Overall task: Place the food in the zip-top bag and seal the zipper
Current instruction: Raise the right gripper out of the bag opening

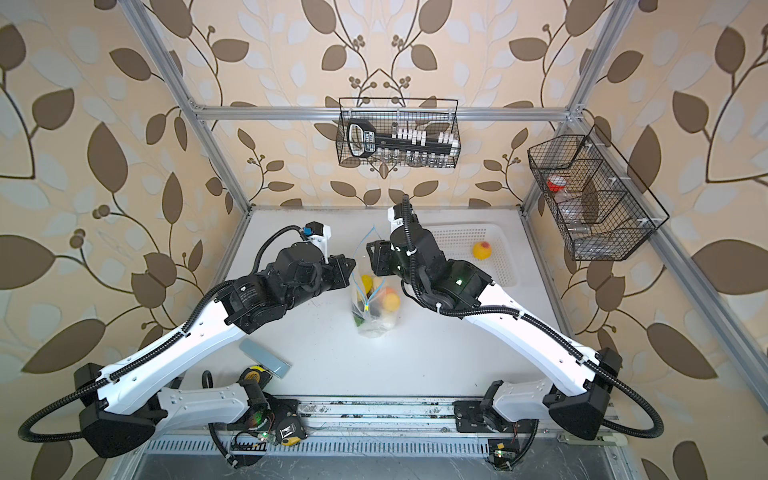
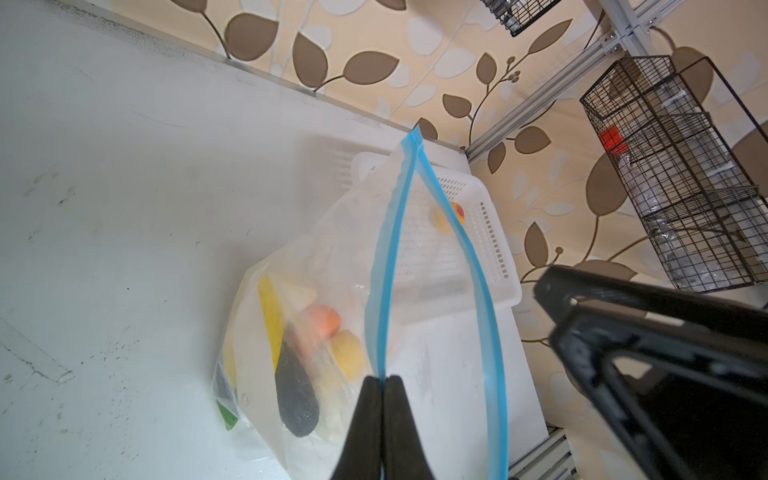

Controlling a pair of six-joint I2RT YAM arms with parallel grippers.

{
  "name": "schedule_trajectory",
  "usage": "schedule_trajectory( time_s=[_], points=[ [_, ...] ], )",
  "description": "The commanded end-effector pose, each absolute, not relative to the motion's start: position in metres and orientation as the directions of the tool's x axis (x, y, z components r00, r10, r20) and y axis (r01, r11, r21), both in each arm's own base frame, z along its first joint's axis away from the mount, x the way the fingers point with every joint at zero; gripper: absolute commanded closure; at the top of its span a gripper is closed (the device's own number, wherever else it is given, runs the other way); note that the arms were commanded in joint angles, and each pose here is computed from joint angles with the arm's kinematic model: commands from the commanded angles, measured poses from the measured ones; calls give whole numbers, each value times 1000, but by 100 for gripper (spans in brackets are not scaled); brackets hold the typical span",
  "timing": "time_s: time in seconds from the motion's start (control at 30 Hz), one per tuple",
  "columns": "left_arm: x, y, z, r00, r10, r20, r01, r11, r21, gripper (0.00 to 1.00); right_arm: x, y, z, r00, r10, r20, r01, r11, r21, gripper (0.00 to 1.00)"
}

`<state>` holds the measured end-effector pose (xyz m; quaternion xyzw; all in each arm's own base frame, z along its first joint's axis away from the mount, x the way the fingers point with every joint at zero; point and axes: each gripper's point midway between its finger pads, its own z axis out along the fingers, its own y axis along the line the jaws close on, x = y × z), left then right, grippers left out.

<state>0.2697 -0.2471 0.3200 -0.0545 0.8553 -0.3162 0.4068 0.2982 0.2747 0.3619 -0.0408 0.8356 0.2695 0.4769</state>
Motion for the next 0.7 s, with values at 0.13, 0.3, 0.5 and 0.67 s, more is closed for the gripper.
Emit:
schedule_trajectory(
  time_s=[0.13,0.3,0.5,0.67],
  points=[
    [273,-242,332,-632,-391,-669,164,777,-608,100,298,248,377,-467,170,-868,-302,892,337,53],
    [272,-241,332,-633,-391,-668,164,775,-610,100,305,228,367,-467,171,-868,-259,912,318,52],
    [272,-241,333,-632,-390,-669,167,775,-609,100,318,199,353,-463,179,-868,-205,931,302,52],
    [271,-241,333,-634,-389,-668,167,774,-610,100,330,177,335,-481,189,-856,-150,944,293,53]
  ],
)
